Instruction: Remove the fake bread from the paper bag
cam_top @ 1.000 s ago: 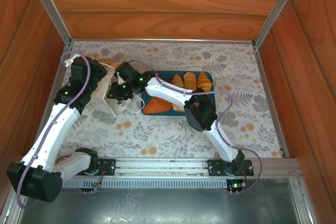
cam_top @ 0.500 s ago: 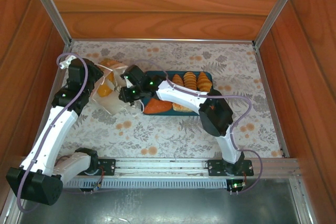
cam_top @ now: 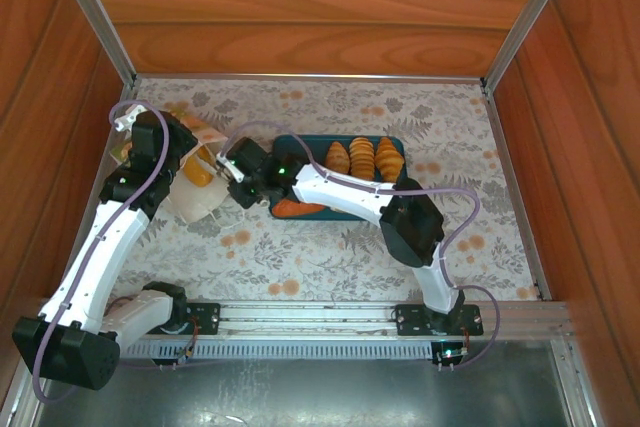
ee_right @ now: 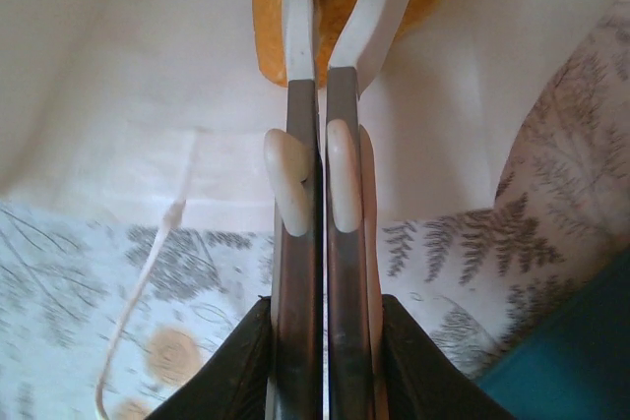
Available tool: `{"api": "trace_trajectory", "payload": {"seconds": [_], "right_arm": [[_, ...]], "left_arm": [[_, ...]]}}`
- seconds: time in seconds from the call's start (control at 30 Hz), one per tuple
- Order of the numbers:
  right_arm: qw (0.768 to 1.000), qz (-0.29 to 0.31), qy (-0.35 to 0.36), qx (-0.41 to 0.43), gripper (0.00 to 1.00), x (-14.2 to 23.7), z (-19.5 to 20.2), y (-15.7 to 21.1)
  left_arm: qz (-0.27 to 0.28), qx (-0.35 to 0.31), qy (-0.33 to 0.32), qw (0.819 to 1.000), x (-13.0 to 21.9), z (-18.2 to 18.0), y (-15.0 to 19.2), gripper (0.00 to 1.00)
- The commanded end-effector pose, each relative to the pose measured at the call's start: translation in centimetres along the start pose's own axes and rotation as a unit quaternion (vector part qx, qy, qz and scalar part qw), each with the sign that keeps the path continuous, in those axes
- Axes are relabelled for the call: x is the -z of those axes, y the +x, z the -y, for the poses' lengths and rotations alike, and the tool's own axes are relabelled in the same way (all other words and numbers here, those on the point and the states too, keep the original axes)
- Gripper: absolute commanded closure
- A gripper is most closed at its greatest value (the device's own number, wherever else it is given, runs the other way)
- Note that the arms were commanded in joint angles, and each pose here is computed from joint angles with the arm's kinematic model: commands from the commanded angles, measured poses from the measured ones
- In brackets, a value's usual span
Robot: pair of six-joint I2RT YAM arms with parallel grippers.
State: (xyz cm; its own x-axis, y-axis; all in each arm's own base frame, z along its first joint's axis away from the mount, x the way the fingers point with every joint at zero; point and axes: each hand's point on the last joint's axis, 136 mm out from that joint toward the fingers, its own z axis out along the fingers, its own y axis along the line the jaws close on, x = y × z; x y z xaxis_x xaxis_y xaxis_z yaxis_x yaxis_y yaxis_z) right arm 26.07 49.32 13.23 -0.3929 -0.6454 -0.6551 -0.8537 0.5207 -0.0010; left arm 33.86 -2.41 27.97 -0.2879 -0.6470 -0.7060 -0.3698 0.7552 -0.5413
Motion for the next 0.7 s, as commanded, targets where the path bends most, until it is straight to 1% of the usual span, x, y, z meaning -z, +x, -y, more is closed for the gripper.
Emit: {"api": "trace_trajectory", "payload": {"seconds": [0.0, 0.07, 0.13, 0.23, 0.3, 0.47, 0.53, 0.67], "right_arm": [[0.983, 0.051, 0.087, 0.151, 0.82, 2.5, 1.0, -3.0], [0.968, 0.046, 0.122, 0.214, 0.83, 2.2, 1.3, -2.7], [0.948, 0.047, 0.173, 0.263, 0.83, 2.0, 2.0, -3.3], [0.921, 0.048, 0.234, 0.308, 0.83, 2.2, 3.0, -4.4], [0.907, 0.05, 0.262, 0.327, 0.83, 2.4, 3.5, -5.1], [0.892, 0.048, 0.262, 0.366, 0.82, 1.9, 2.8, -4.9], [0.888, 0.028, 0.25, 0.385, 0.82, 1.0, 2.3, -3.7], [0.891, -0.021, 0.22, 0.397, 0.81, -0.7, 1.6, -1.0]], "left_arm": [[0.011, -0.007, -0.003, 1.0, 0.6, -0.1, -0.8, 1.0], [0.011, -0.005, 0.0, 1.0, 0.7, 0.0, -0.8, 1.0], [0.008, -0.003, 0.002, 1.0, 0.7, 0.0, -0.7, 1.0], [0.003, -0.001, 0.007, 1.0, 0.7, 0.2, -0.6, 1.0], [0.003, 0.001, 0.011, 1.0, 0.9, 0.3, -0.6, 1.0], [0.004, 0.001, 0.012, 1.0, 1.0, 0.3, -0.6, 1.0], [0.003, 0.001, 0.011, 1.0, 1.0, 0.3, -0.6, 1.0], [0.001, 0.003, 0.014, 1.0, 1.0, 0.4, -0.5, 1.0]]}}
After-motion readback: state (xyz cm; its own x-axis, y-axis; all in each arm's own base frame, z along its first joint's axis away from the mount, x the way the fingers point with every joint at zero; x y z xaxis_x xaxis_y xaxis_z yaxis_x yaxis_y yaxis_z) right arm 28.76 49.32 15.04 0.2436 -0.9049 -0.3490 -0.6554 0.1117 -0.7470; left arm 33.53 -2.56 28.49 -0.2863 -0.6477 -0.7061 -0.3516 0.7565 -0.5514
